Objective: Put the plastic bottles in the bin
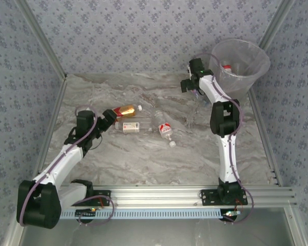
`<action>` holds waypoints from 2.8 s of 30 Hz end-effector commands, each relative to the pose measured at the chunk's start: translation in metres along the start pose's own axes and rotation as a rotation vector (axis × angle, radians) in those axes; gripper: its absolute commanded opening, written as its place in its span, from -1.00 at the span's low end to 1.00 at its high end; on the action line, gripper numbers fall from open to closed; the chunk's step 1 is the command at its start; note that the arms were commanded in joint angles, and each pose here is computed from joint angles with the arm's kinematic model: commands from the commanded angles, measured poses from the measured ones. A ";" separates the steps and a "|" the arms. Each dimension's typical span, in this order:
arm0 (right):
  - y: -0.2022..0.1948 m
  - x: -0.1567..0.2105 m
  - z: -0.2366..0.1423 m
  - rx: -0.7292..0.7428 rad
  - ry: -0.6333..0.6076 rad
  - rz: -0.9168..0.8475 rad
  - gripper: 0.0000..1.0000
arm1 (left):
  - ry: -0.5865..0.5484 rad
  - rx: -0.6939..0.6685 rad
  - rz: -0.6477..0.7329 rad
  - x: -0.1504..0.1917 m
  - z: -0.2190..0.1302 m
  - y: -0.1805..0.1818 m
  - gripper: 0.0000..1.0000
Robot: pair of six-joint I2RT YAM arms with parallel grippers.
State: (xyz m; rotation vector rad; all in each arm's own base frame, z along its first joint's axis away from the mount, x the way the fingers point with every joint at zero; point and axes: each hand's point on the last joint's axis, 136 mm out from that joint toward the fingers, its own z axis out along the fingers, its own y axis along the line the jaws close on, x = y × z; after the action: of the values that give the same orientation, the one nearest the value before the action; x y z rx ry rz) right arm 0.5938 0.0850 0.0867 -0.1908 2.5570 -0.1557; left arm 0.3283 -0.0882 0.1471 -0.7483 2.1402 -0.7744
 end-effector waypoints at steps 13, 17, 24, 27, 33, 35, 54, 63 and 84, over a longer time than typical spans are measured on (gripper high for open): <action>0.049 0.035 0.008 -0.163 0.157 -0.046 0.96 | 0.031 0.010 0.023 -0.002 0.015 -0.006 0.99; 0.061 0.034 0.000 -0.227 0.150 -0.031 0.94 | 0.035 0.008 0.026 -0.001 0.015 -0.006 0.99; 0.038 0.047 0.018 -0.104 0.188 -0.008 0.90 | 0.037 0.010 0.031 -0.001 0.014 -0.007 0.99; 0.038 0.056 0.021 -0.104 0.223 0.016 0.84 | 0.037 0.004 0.033 0.001 0.013 -0.004 0.99; 0.049 0.065 0.024 -0.143 0.256 0.033 0.71 | 0.037 -0.009 0.030 0.003 0.013 0.002 0.99; 0.056 0.067 0.027 -0.151 0.266 -0.008 0.73 | 0.038 -0.008 0.031 0.003 0.014 0.002 0.99; 0.049 0.071 0.035 -0.061 0.293 0.007 0.28 | 0.031 -0.011 0.031 0.004 0.010 0.004 0.99; 0.050 0.057 0.022 -0.021 0.228 -0.005 0.08 | 0.025 -0.023 0.043 0.003 0.011 0.006 0.99; 0.046 0.027 -0.062 -0.067 -0.052 0.051 -0.06 | 0.043 0.020 0.057 0.003 0.009 -0.006 0.99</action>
State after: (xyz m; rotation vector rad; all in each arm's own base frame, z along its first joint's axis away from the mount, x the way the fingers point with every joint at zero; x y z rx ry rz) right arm 0.5265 0.1276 0.0835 -0.1944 2.6147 -0.0698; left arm 0.3330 -0.0947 0.1309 -0.7074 2.2062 -0.7664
